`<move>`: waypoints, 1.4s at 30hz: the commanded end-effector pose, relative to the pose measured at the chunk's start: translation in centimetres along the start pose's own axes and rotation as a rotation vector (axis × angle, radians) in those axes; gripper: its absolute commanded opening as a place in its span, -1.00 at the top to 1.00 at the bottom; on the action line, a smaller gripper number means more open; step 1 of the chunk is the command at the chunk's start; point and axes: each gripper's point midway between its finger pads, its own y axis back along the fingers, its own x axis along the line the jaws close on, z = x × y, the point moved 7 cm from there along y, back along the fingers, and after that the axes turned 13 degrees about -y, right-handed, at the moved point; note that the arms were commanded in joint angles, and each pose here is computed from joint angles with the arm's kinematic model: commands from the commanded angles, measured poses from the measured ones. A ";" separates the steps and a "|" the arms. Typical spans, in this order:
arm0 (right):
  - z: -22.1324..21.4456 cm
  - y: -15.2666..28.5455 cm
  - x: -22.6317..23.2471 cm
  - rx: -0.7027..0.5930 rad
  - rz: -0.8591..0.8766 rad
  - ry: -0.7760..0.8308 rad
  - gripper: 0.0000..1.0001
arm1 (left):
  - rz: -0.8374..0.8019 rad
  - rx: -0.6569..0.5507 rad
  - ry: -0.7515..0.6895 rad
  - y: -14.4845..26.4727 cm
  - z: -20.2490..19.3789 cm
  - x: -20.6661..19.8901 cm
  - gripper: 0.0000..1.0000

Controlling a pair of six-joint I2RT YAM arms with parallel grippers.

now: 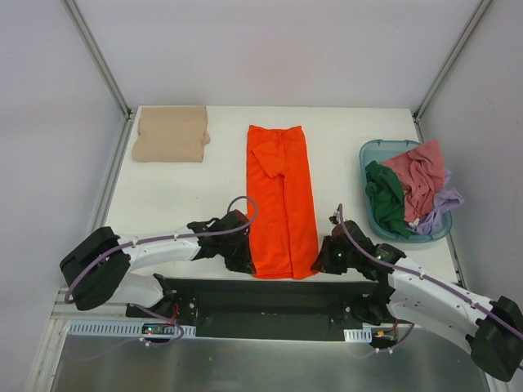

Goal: Fold and stack the t-shirts
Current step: Grab the bottom of the folded rectangular tshirt with both arms, then fold the folded rectangular tshirt in 1/3 of the way

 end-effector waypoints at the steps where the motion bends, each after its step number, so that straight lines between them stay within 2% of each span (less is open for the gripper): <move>1: 0.9 1.1 1.8 -0.042 0.050 0.008 0.81 | -0.008 -0.087 -0.049 1.7 1.0 -1.1 1.00; 9: 6.2 2.6 6.1 -0.254 0.043 0.113 0.81 | -0.046 -0.223 -0.092 4.0 7.6 -3.5 1.00; 18: 12.6 2.2 10.3 -0.369 0.051 0.176 0.81 | -0.016 -0.382 -0.071 6.5 14.5 -3.0 1.00; 29: 20.2 -0.2 13.1 -0.412 0.019 0.201 0.81 | 0.010 -0.430 -0.027 6.6 22.4 -1.2 1.00; 36: 24.1 -3.4 13.0 -0.408 -0.025 0.170 0.81 | 0.017 -0.422 -0.008 5.6 25.8 0.5 1.00; 42: 26.1 -5.3 13.4 -0.391 0.009 0.165 0.81 | 0.009 -0.404 0.023 4.6 28.3 2.1 1.00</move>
